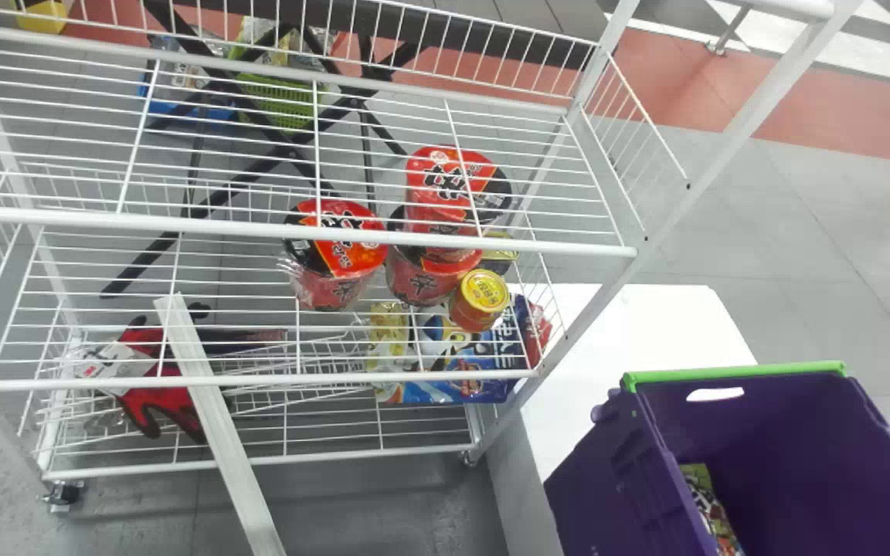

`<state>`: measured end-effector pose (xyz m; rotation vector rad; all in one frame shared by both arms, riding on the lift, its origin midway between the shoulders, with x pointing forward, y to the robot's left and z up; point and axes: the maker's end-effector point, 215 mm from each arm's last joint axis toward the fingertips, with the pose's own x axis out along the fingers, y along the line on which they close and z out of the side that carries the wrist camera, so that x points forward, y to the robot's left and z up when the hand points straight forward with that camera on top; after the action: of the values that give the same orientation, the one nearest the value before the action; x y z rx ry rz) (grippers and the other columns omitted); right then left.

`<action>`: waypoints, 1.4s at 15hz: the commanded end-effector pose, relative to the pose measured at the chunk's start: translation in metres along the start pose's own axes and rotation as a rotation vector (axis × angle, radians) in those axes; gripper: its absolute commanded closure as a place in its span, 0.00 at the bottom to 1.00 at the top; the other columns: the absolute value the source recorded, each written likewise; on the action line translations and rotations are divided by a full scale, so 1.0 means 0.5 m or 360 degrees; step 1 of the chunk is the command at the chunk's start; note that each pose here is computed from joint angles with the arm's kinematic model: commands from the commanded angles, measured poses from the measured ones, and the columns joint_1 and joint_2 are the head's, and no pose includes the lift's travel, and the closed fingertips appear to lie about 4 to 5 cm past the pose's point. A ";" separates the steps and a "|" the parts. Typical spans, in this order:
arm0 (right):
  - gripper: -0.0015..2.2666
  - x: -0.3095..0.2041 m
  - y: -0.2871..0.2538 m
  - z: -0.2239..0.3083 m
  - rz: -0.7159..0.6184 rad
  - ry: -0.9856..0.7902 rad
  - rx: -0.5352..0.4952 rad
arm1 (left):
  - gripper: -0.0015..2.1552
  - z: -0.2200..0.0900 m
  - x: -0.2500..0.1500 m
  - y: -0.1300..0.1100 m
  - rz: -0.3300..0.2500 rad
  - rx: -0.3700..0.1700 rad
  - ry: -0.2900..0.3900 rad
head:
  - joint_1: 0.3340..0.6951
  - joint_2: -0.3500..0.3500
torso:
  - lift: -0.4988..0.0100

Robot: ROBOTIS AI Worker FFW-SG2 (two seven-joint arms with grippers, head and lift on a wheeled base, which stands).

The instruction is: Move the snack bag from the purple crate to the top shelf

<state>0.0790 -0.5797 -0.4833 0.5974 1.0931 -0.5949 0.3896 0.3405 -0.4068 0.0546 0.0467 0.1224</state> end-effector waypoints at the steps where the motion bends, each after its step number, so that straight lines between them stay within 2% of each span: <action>1: 0.05 0.032 -0.045 -0.019 -0.0123 0.0123 -0.0029 | 0.06 -0.006 0.004 0.004 0.0005 -0.0004 0.0007 | 1.00 0.00 | 0.09; 6: 0.05 0.102 -0.085 -0.124 -0.0323 0.0422 -0.0146 | 0.06 -0.010 0.011 0.002 0.0004 -0.0009 0.0008 | 1.00 0.00 | 0.09; 10: 0.05 0.139 -0.137 -0.182 -0.0456 0.0629 -0.0154 | 0.06 -0.008 0.011 0.007 0.0011 -0.0006 -0.0007 | 1.00 0.00 | 0.09; 12: 0.05 0.160 -0.138 -0.199 -0.0454 0.0679 -0.0177 | 0.06 -0.007 0.012 0.009 0.0015 -0.0011 -0.0020 | 1.00 0.00 | 0.09; 16: 0.05 0.218 -0.120 -0.196 -0.0406 0.0646 -0.0360 | 0.06 -0.002 0.008 0.007 0.0017 -0.0018 -0.0048 | 1.00 0.00 | 0.09; 21: 0.05 0.265 -0.106 -0.213 -0.0361 0.0653 -0.0515 | 0.06 0.001 0.007 0.009 0.0018 -0.0019 -0.0062 | 1.00 0.00 | 0.09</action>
<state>0.0177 -0.5602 -0.6443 0.3423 1.6280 -0.5075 0.3924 0.3456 -0.4071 0.0462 0.0095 0.1336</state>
